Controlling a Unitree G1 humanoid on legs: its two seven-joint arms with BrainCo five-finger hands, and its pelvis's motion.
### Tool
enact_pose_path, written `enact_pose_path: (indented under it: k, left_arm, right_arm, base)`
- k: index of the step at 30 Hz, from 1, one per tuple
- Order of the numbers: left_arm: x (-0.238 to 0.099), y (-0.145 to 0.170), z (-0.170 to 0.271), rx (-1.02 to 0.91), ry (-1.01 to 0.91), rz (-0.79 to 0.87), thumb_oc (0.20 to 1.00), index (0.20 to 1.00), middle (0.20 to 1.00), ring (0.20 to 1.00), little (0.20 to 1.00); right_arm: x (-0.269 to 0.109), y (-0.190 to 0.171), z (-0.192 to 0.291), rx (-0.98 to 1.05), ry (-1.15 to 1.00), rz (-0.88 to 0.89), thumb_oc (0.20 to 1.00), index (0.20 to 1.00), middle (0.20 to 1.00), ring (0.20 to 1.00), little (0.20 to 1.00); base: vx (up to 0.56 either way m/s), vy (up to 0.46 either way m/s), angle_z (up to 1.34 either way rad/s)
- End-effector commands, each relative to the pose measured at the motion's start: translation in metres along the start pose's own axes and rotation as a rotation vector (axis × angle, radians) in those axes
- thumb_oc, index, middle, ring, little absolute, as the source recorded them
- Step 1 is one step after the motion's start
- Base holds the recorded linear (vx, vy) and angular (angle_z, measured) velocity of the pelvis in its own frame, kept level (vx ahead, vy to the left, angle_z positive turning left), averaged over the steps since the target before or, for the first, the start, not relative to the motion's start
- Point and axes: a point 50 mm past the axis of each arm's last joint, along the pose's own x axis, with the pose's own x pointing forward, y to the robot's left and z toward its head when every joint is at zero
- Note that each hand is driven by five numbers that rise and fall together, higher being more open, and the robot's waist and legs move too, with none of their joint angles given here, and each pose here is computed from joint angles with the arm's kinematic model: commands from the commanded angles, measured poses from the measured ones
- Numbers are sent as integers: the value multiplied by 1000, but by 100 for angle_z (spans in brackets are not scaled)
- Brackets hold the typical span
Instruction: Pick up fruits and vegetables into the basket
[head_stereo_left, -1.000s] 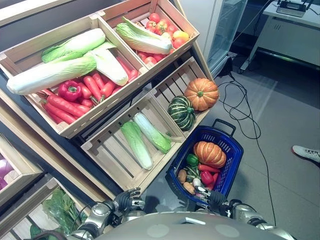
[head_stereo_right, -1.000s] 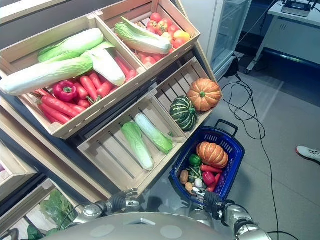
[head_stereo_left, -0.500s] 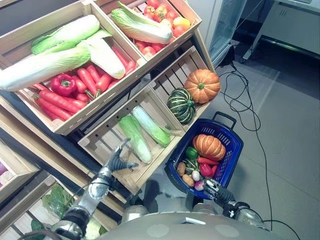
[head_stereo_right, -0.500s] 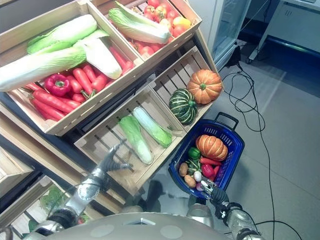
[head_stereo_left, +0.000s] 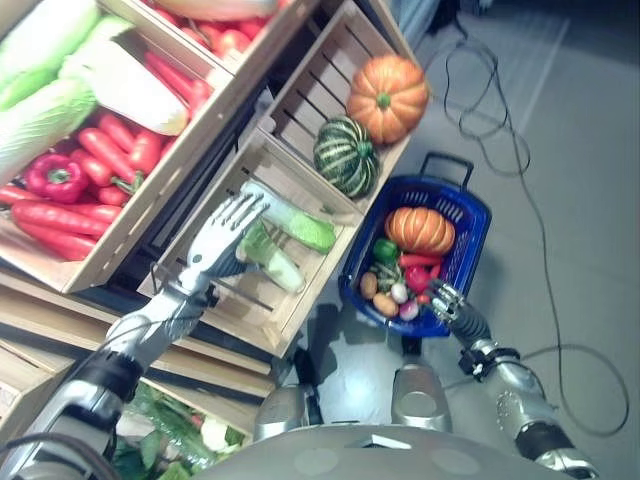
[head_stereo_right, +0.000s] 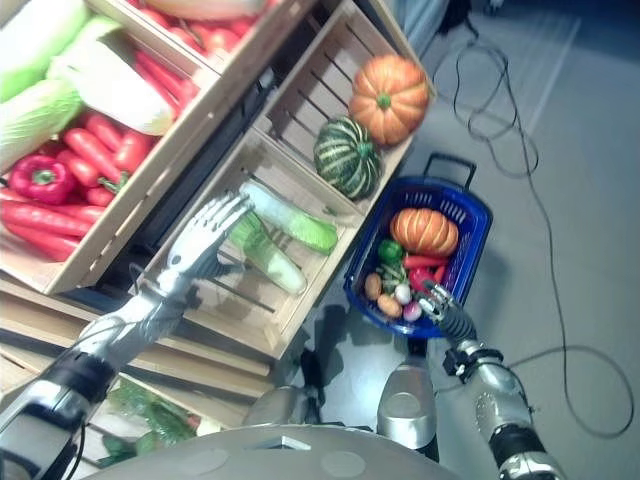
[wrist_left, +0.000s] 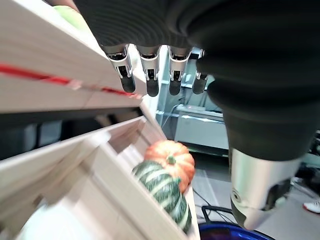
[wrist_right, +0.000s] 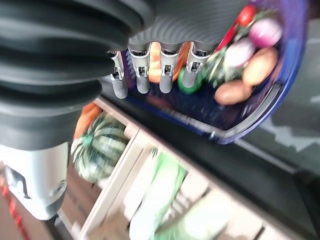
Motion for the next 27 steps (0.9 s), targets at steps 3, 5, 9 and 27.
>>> enact_pose_path:
  k: [3,5,9,27]
  left_arm:
    - [36,31,-29,268,21,119,1000,1000,1000,1000,1000]
    - [48,34,-32,344,12,120,1000,1000,1000,1000,1000]
    - [74,43,-39,458,33,85,1000,1000,1000,1000,1000]
    - [86,43,-92,609,487,-192,1000,1000,1000,1000,1000]
  right_arm:
    - [11,14,35,-81,-133,77,1000,1000,1000,1000,1000]
    - [15,17,45,-100,-156,96,1000,1000,1000,1000,1000]
    - [25,26,64,-132,-202,136,1000,1000,1000,1000,1000]
    - [38,48,108,-179,-332,205,1000,1000,1000,1000,1000]
  base:
    - [-58,84,-21]
    - [-56,63,-25]
    - [-91,2,-21]
    - [-26,-8,-4]
